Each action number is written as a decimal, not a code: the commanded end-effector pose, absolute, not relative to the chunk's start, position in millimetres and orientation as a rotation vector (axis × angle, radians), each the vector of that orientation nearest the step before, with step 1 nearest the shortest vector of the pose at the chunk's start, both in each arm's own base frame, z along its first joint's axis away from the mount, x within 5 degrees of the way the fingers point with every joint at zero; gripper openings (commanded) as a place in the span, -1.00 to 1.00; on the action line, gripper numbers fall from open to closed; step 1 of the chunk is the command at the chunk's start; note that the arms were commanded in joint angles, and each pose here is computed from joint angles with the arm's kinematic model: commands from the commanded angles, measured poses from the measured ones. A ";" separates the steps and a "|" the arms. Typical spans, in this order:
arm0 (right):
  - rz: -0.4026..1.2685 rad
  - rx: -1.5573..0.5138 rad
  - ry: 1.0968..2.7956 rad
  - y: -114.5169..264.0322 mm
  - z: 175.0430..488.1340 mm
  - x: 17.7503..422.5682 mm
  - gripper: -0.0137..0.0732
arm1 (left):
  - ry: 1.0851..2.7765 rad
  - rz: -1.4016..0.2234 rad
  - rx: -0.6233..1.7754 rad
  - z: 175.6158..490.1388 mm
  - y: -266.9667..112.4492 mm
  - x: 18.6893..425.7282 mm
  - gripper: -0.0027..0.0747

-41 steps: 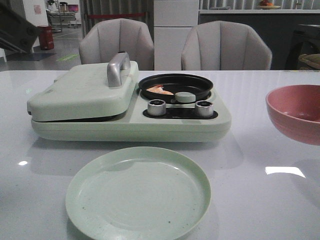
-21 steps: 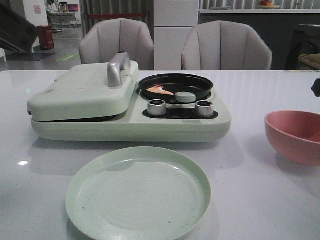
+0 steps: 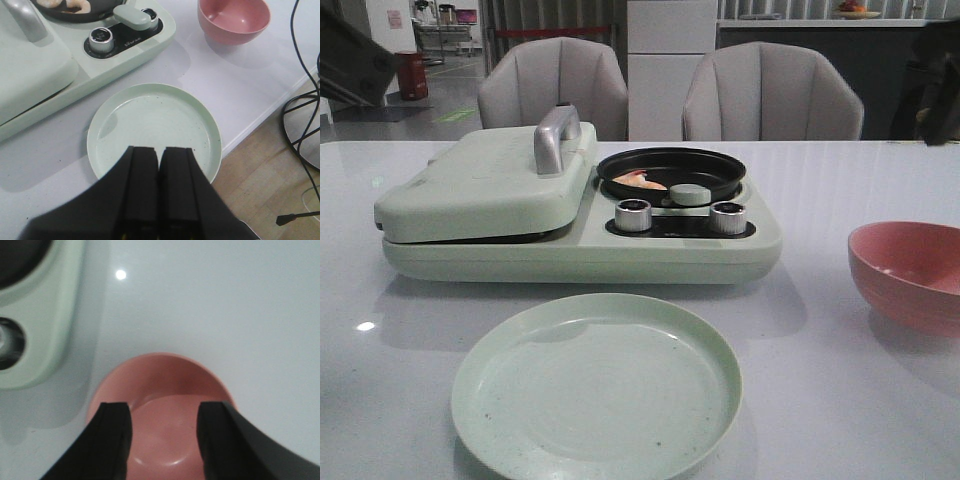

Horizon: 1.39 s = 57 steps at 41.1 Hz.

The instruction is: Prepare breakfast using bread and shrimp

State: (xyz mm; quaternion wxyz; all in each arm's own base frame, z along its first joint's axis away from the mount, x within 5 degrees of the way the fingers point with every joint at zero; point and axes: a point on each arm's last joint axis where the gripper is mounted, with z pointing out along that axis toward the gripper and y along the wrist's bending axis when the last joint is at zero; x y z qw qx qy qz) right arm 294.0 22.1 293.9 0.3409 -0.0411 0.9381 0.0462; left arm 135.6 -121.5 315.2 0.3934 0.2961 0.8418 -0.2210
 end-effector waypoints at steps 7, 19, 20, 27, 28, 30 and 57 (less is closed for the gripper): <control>0.148 -0.435 2.245 70.2 356.6 234.4 0.30 | 2.040 -0.599 0.696 332.9 -123.1 136.9 -0.67; 0.177 -0.400 2.279 57.0 345.9 160.0 0.28 | 2.040 -0.599 0.696 332.9 -123.1 136.9 -0.67; 0.178 -0.396 2.277 55.2 343.6 155.2 0.28 | 2.040 -0.599 0.696 332.9 -123.1 136.9 -0.67; 0.187 -0.392 2.268 42.8 321.9 118.8 0.28 | 2.040 -0.599 0.696 332.9 -123.1 136.9 -0.67; 0.188 -0.392 2.263 41.0 320.0 113.6 0.28 | 2.040 -0.599 0.696 332.9 -123.1 136.9 -0.67; 0.189 -0.391 2.258 38.2 314.3 105.5 0.28 | 2.040 -0.599 0.696 332.9 -123.1 136.9 -0.67; 0.201 -0.379 2.194 31.6 301.1 86.6 -0.59 | 2.181 -0.344 0.554 323.0 -95.4 150.4 -0.67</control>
